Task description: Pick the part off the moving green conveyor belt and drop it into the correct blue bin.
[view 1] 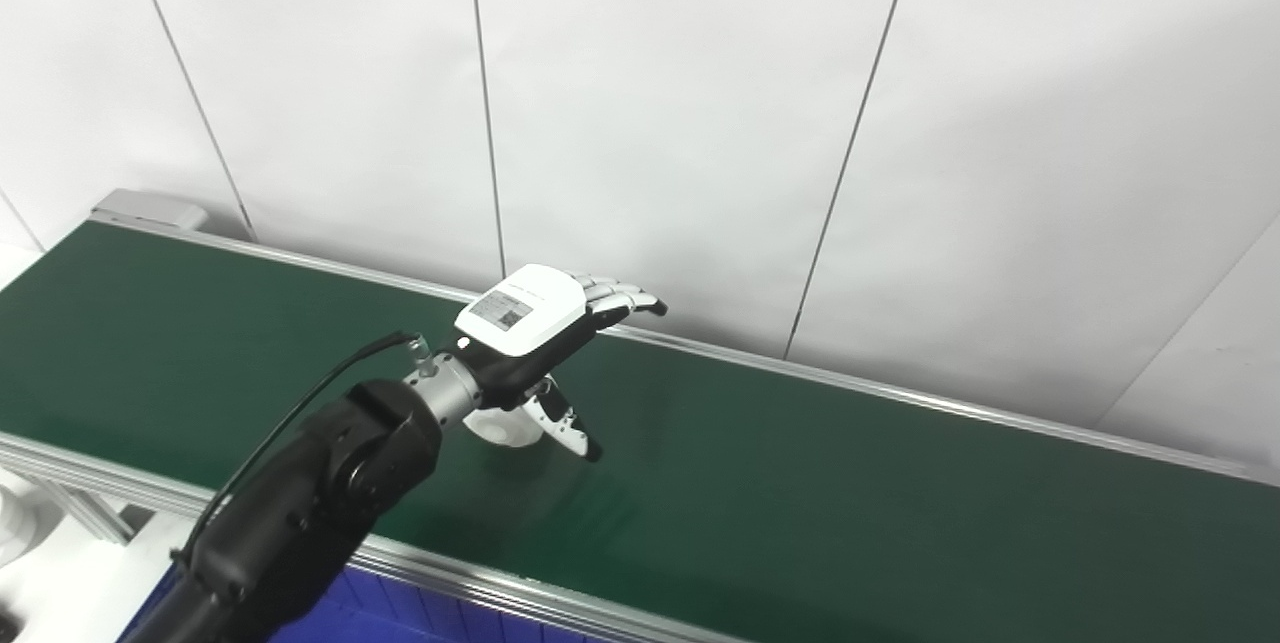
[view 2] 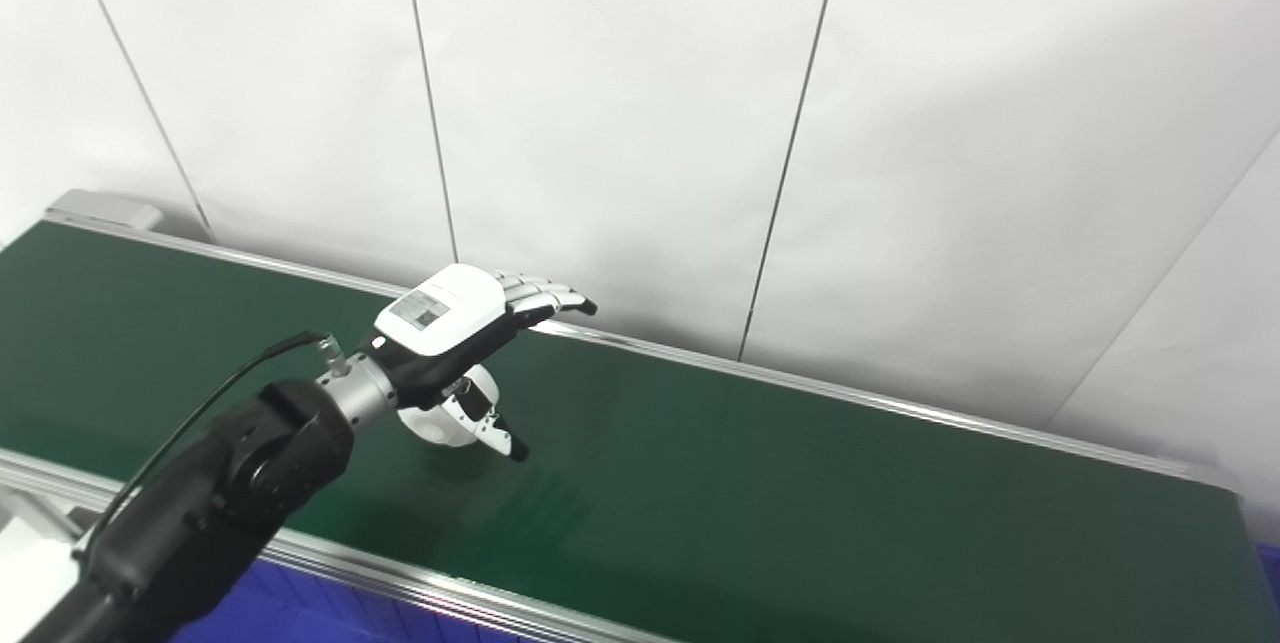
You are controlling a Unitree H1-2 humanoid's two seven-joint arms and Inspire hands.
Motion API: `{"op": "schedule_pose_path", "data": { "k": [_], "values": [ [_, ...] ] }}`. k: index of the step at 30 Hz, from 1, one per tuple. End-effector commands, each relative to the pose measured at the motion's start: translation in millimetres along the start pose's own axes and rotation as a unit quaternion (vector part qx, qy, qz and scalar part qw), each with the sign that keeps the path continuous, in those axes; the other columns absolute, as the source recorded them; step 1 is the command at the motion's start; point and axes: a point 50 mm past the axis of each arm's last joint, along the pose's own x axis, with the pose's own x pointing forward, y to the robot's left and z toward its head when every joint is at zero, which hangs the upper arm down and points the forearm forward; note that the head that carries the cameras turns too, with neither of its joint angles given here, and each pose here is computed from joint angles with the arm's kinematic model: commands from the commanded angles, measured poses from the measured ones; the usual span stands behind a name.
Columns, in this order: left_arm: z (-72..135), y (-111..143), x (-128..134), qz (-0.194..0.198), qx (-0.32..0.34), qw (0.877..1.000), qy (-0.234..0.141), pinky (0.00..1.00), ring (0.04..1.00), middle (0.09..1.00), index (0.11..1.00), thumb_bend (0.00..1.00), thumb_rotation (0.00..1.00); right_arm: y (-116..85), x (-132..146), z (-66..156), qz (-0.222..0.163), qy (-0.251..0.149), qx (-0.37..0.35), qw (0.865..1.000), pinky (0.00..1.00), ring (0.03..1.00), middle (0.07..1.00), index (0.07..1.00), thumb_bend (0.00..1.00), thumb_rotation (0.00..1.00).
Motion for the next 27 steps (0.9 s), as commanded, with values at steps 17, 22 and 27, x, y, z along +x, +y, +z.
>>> {"op": "schedule_pose_path", "data": {
  "k": [17, 22, 27],
  "values": [
    [-37, -13, 24, -0.12, 0.09, 0.988, 0.027, 0.87, 0.864, 0.867, 0.846, 1.0, 0.25, 4, -4, 11, 0.005, -0.015, 0.004, 1.0, 1.0, 0.951, 0.997, 1.0, 0.56, 1.0],
    [-38, -21, 24, -0.131, 0.108, 0.985, 0.033, 0.85, 0.852, 0.857, 0.806, 1.0, 0.24, 5, -5, 14, 0.004, -0.011, 0.006, 1.0, 1.0, 0.949, 0.995, 1.0, 0.56, 1.0],
    [-37, -28, 24, -0.102, 0.129, 0.986, 0.033, 0.76, 0.78, 0.795, 0.758, 1.0, 0.1, 5, -6, 14, 0.005, -0.009, 0.006, 1.0, 1.0, 0.946, 0.992, 1.0, 0.57, 1.0]
  ]
}}
